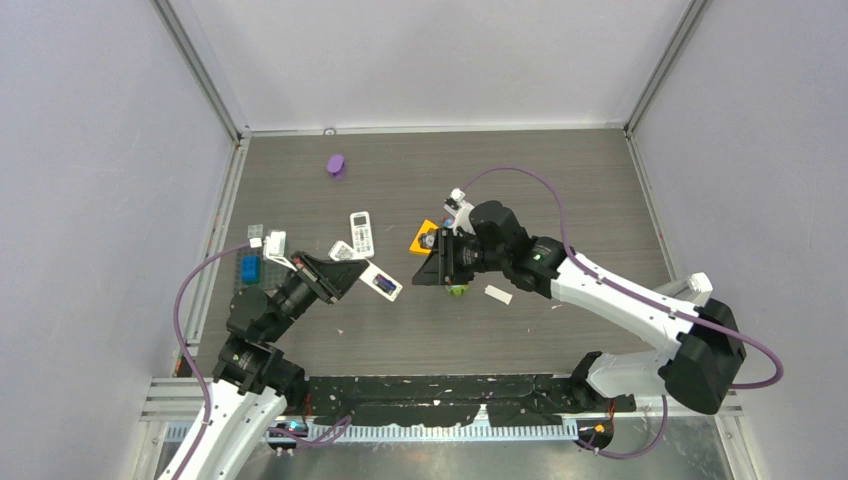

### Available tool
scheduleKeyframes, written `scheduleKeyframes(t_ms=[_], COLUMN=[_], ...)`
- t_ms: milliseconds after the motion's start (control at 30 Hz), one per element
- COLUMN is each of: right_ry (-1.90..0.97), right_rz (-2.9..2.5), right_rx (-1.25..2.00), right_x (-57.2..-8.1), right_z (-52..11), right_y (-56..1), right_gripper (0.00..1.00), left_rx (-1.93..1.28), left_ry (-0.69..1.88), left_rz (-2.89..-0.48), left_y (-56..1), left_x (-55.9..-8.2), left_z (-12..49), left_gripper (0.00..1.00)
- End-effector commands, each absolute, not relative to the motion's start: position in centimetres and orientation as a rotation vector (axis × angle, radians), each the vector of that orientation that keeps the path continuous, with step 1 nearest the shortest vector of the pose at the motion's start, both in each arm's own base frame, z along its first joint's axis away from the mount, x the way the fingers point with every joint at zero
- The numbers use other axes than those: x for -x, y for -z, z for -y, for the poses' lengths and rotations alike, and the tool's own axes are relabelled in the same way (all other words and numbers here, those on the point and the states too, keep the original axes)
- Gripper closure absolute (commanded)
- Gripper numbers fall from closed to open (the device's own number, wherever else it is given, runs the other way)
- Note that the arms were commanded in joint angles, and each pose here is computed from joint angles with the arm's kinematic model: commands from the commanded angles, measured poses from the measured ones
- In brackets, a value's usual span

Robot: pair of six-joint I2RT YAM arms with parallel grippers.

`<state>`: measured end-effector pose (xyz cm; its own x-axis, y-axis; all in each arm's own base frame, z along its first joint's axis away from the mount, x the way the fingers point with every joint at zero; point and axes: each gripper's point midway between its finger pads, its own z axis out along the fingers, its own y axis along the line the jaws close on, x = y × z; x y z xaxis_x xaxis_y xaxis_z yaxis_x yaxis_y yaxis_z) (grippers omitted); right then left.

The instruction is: Load the batteries into the remote control

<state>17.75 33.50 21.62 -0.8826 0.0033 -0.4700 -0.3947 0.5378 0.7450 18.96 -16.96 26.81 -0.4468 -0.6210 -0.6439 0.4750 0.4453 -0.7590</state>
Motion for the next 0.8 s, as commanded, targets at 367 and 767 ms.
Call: scheduleKeyframes(t_ms=[367, 767], right_ry=[-1.324, -1.101], right_rz=[-1.82, -1.823], right_rx=[0.878, 0.937], right_x=[-14.4, -13.9], right_z=[-35.4, -36.1], right_y=[-28.1, -26.6], right_gripper=[0.34, 0.62], left_rx=[-0.281, -0.28], left_ry=[1.365, 1.409], left_rz=[-1.51, -1.526], left_y=[-31.2, -31.2], left_x=[-14.5, -14.6], left_z=[19.5, 20.0], left_gripper=[1.0, 1.0])
